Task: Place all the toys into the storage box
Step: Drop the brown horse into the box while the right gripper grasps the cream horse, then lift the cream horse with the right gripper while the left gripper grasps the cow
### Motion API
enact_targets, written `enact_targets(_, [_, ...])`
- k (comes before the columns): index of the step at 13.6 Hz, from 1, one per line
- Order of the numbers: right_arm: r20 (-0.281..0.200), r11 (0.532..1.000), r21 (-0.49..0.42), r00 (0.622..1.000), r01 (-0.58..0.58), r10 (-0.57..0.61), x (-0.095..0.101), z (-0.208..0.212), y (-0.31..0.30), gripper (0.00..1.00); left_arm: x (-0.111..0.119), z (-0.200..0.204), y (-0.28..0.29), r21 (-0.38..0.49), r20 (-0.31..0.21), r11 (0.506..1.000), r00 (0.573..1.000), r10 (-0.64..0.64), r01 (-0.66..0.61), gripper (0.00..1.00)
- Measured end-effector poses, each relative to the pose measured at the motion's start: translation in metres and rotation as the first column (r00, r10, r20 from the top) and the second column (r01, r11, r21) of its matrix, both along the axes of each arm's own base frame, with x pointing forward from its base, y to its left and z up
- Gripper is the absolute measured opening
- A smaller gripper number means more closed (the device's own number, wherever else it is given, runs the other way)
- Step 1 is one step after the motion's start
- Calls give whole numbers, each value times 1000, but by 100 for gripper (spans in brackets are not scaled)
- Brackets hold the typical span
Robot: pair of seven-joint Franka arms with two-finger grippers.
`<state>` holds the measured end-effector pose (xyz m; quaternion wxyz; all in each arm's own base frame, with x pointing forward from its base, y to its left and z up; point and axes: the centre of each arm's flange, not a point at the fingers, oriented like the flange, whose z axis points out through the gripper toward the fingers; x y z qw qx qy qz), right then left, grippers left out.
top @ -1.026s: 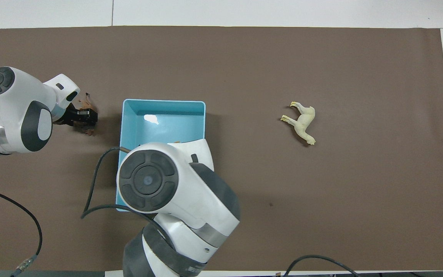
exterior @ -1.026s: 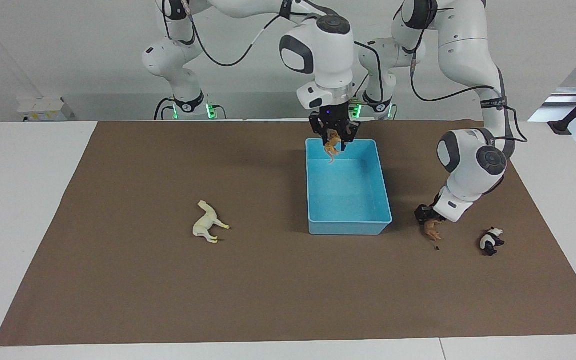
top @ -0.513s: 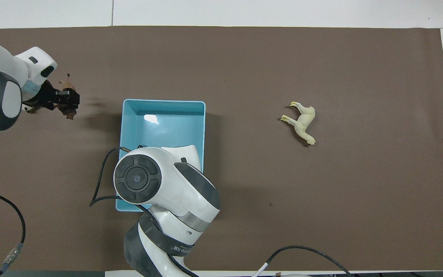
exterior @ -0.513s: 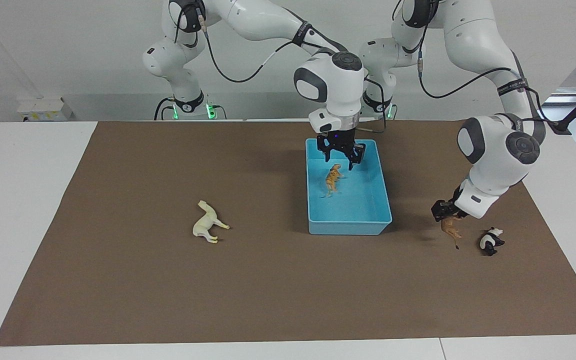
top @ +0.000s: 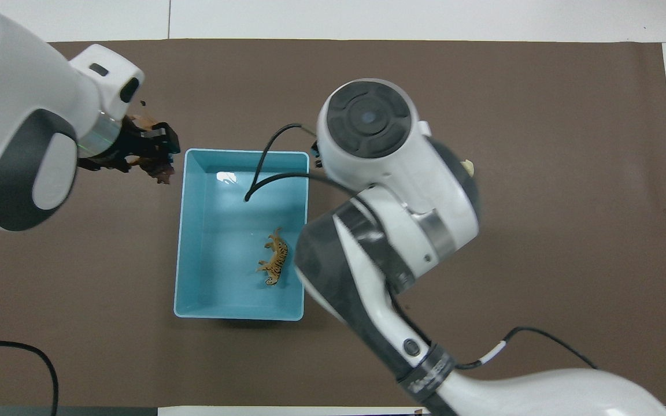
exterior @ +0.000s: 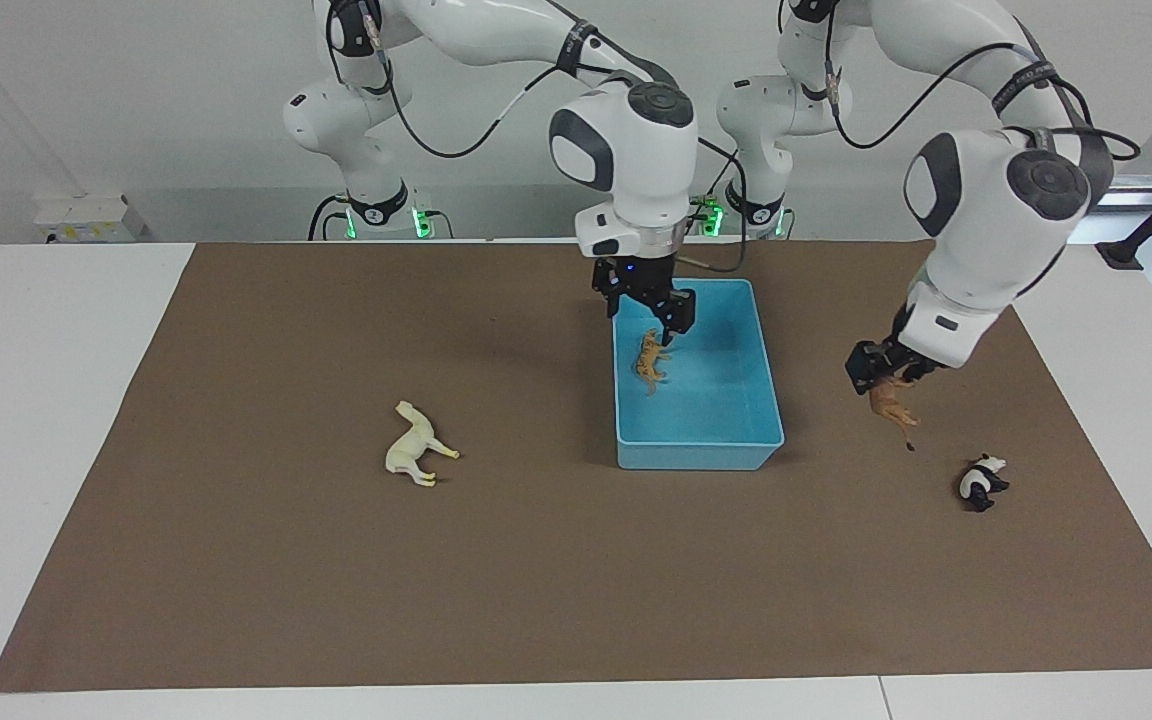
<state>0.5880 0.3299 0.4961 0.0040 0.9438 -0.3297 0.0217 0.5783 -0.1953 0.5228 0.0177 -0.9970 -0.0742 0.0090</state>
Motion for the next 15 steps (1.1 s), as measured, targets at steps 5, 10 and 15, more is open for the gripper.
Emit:
enact_targets(5, [-48, 1000, -17, 999, -9, 9, 52, -66, -171, 100, -54, -47, -60, 35, -58, 998, 997, -46, 48, 100])
enact_targets(10, [-88, 994, -25, 991, -107, 105, 29, -144, -210, 100, -4, -22, 60, 9, 1, 981, 981, -195, 195, 100])
enact_targets(15, [-68, 984, -20, 982, -176, 174, 21, -167, -205, 100, 29, -39, 231, 14, 36, 923, 923, -384, 384, 100])
